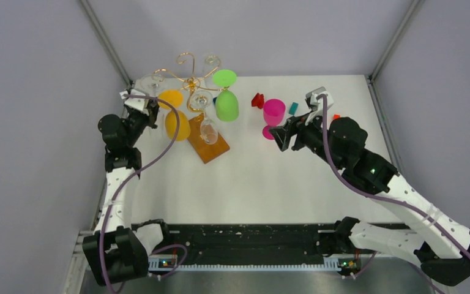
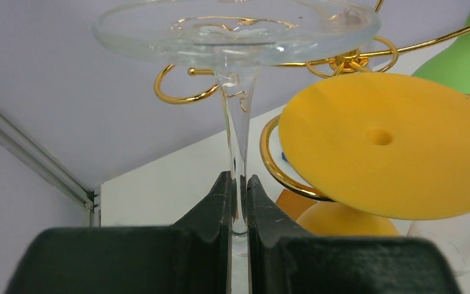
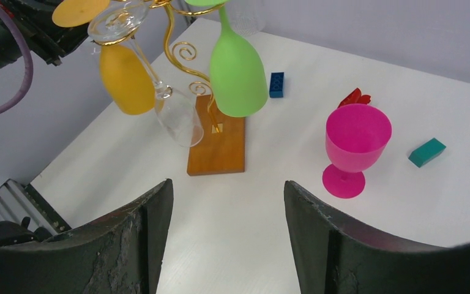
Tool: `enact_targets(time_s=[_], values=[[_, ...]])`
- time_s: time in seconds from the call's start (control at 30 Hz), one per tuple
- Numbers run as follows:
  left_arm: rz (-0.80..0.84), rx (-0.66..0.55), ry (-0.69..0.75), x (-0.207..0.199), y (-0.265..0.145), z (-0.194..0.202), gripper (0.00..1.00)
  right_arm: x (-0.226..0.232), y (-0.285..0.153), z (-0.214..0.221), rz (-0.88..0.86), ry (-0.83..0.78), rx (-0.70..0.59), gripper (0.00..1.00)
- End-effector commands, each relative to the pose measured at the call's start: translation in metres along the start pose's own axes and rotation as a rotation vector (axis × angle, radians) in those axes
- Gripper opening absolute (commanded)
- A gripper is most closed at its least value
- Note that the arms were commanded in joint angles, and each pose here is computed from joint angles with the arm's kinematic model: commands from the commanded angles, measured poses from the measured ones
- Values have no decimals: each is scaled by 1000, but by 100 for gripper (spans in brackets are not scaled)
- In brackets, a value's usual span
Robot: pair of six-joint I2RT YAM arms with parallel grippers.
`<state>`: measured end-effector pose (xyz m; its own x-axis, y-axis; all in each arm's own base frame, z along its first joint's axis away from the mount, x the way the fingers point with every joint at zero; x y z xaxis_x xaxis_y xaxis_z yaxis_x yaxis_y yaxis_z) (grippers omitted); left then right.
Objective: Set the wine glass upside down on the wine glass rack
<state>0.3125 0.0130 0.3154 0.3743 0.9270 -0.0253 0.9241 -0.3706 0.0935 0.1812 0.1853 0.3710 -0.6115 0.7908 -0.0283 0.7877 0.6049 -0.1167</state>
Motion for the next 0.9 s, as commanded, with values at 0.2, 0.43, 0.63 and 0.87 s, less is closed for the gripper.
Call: enact_targets(time_s=[0.2,0.43,0.63,0.87], values=[[173,-74,93,0,16,-29,0,-3,-7,-8,4,5,-57,66],[205,-61,68,8,25,-24,0,-5,-11,-6,12,-1,-56,66],[247,-67,63,12,32,-23,0,-6,-11,-6,15,-6,-55,66],[306,-66,43,13,40,-22,0,-5,-10,-4,12,-3,-48,66]])
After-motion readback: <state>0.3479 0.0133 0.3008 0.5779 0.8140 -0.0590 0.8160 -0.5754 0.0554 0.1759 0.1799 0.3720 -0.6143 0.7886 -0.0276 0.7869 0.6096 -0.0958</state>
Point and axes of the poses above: each gripper's point midway between its finger pads, its own y axis out along the fingers, its own x axis along the line the jaws close on, z = x × y, the point moved 7 cm from there along -y, back along the fingers, and after that the axes turned 13 degrees about -y, right-handed, at the moved point
